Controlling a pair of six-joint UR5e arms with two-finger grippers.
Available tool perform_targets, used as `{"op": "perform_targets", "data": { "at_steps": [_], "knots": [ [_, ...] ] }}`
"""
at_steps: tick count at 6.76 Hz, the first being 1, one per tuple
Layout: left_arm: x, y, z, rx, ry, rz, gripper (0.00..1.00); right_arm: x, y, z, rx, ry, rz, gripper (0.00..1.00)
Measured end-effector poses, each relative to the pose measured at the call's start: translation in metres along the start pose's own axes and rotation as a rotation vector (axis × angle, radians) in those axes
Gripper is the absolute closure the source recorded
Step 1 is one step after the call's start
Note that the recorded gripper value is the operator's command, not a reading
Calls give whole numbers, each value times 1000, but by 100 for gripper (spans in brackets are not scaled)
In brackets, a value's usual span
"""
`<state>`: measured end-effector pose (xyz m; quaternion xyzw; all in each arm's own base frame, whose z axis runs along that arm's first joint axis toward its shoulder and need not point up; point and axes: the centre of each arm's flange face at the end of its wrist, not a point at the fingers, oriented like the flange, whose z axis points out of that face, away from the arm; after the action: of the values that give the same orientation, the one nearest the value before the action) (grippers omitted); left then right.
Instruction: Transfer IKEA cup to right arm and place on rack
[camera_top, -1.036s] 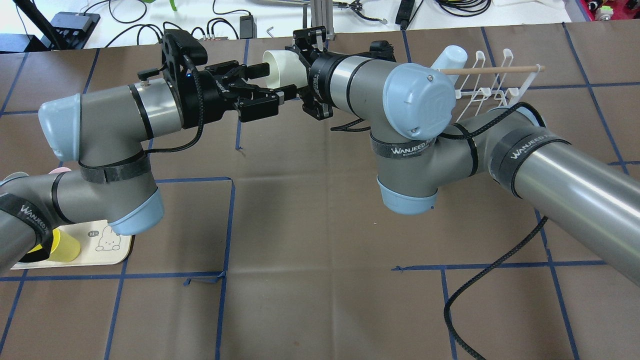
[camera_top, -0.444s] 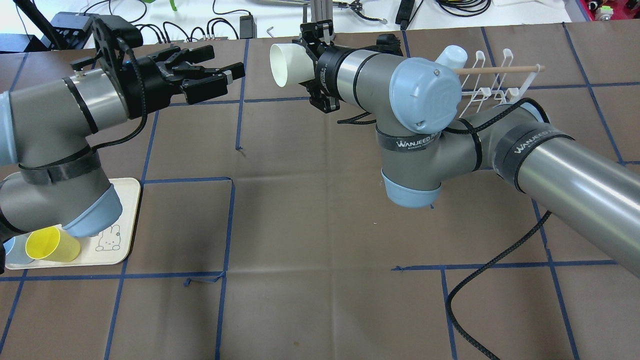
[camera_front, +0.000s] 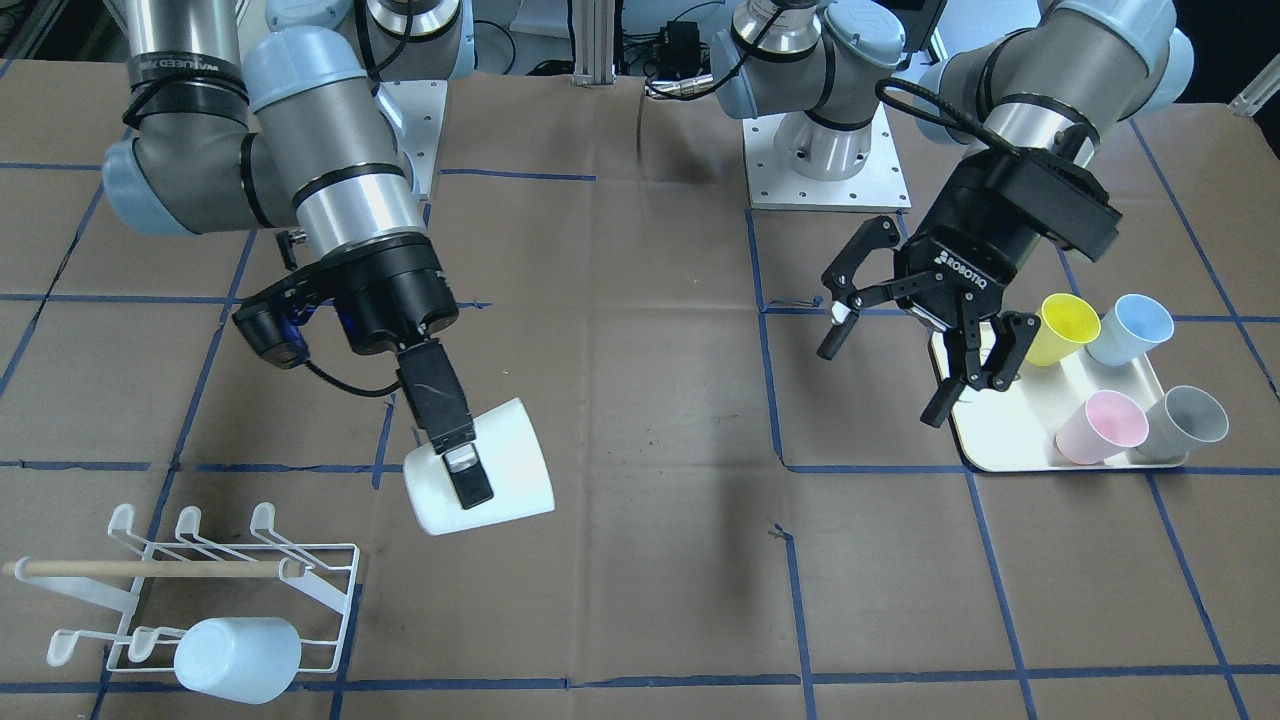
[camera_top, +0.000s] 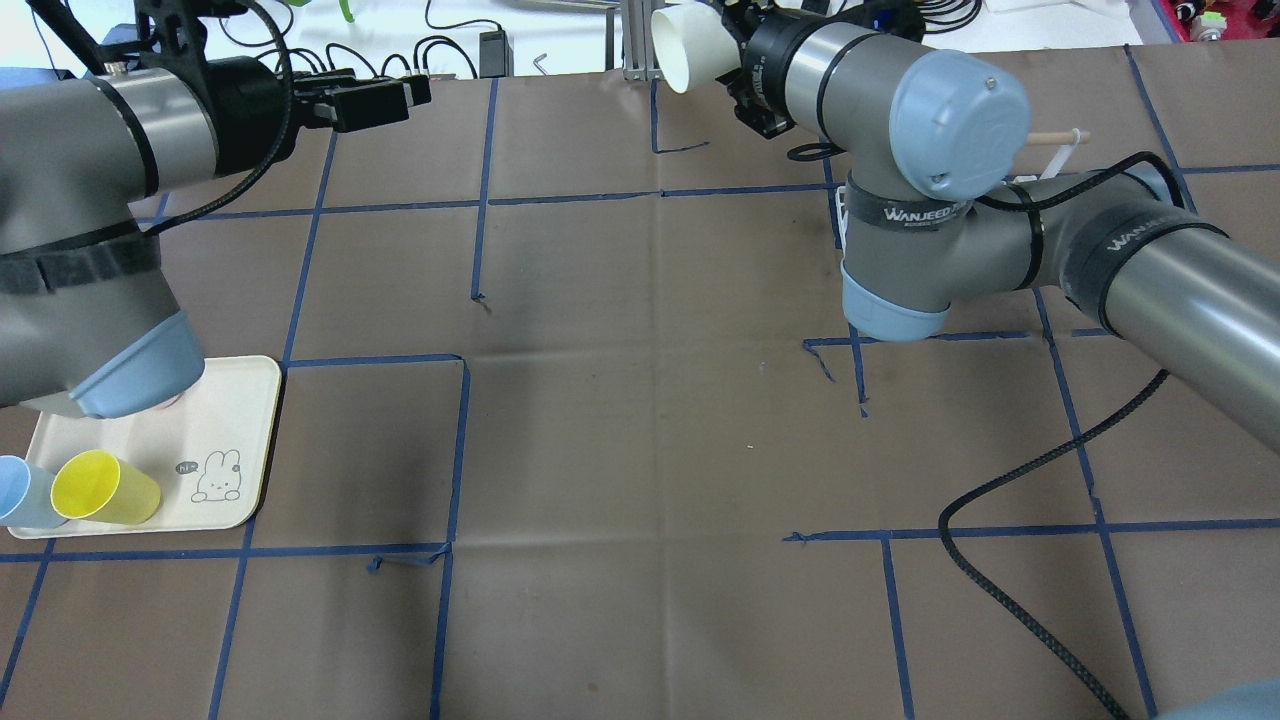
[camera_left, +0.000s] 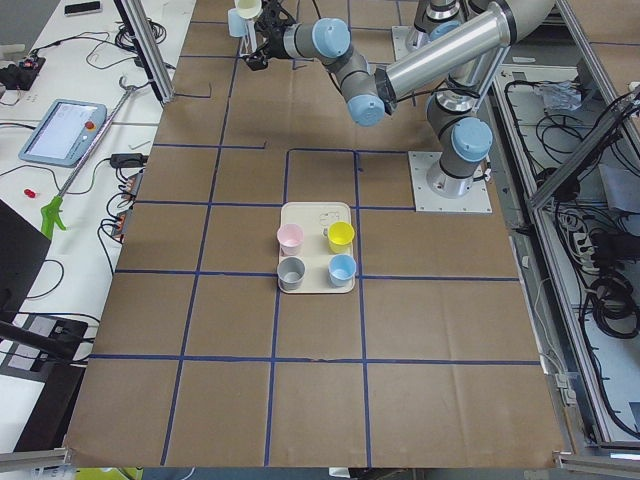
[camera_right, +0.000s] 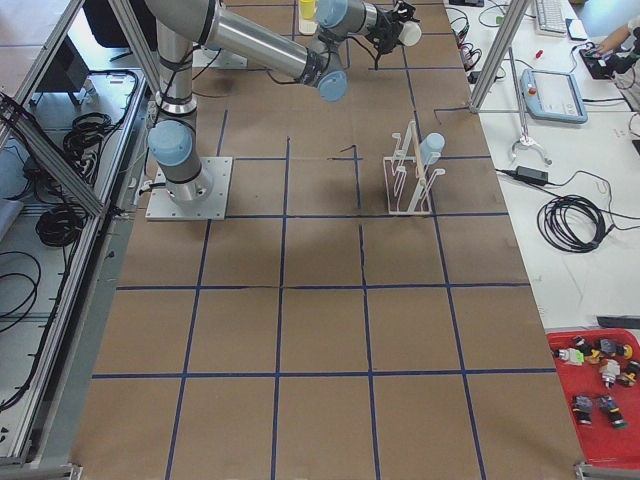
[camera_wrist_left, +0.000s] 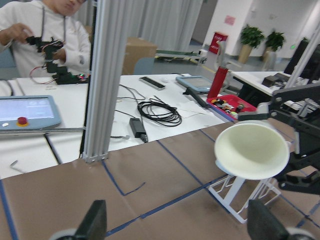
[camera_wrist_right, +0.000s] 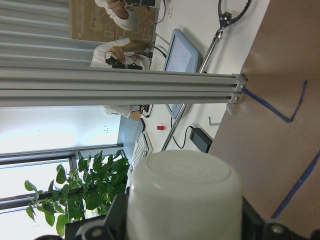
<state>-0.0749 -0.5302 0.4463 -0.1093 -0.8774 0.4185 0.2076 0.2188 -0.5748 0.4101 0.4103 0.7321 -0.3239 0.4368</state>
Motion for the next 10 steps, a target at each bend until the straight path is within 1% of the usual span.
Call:
{"op": "perform_targets", "data": {
  "at_steps": [1, 2, 3, 4, 5, 6, 7, 8, 9, 10],
  "knots": [
    [1, -15, 7, -123, -119, -56, 1, 10, -33, 3, 54, 2, -141, 79],
    [10, -28, 13, -278, -230, -114, 1, 22, -66, 4, 107, 16, -308, 79],
    [19, -31, 13, -447, -318, -174, 1, 36, -104, 1, 179, 20, -484, 79],
    [25, -26, 7, -611, -389, -225, 1, 49, -139, -4, 264, 10, -620, 80],
    [30, -19, -3, -743, -431, -263, 1, 64, -163, -4, 326, 8, -706, 80],
    [37, -13, -11, -817, -450, -293, 1, 80, -181, -2, 356, 37, -796, 80],
    [44, -9, -16, -848, -460, -312, 1, 91, -199, -3, 375, 87, -934, 80],
    [49, -6, -20, -854, -463, -315, 1, 99, -211, -6, 382, 146, -1072, 80],
    [53, -5, -26, -848, -464, -311, 1, 106, -223, -8, 378, 221, -1198, 80],
    [57, -6, -31, -840, -463, -306, 1, 113, -234, -9, 364, 294, -1299, 80]
  ]
}}
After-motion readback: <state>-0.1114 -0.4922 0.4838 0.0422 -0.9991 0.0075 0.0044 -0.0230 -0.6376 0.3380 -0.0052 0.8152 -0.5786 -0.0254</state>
